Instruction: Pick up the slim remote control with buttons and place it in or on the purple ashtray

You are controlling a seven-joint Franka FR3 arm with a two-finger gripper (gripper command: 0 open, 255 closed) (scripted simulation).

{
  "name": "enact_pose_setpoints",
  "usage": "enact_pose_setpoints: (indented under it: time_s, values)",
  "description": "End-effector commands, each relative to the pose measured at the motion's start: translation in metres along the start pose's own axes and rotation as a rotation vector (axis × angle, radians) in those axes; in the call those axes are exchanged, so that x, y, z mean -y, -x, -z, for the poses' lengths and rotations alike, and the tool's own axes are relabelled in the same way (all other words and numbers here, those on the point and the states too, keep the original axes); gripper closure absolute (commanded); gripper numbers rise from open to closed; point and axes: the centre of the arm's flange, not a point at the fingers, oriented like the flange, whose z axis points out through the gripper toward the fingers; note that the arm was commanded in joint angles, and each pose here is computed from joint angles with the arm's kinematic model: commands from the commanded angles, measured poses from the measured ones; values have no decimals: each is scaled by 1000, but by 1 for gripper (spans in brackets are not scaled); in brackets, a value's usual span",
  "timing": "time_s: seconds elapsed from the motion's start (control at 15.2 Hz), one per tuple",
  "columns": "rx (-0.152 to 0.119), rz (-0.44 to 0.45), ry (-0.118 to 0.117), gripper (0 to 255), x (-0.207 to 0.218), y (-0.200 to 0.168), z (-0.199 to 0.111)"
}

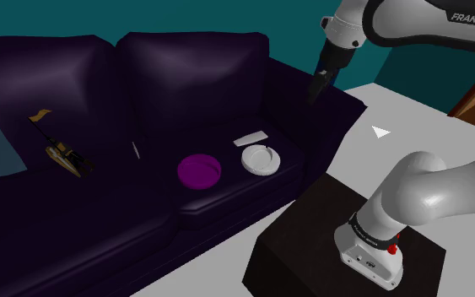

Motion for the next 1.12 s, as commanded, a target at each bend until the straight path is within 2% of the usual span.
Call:
enact_pose_setpoints:
  time_s: [0.0,1.06]
  values:
    - [0,0,0,0,0,0,0]
    - [6,455,-62,0,-111,-73,-170]
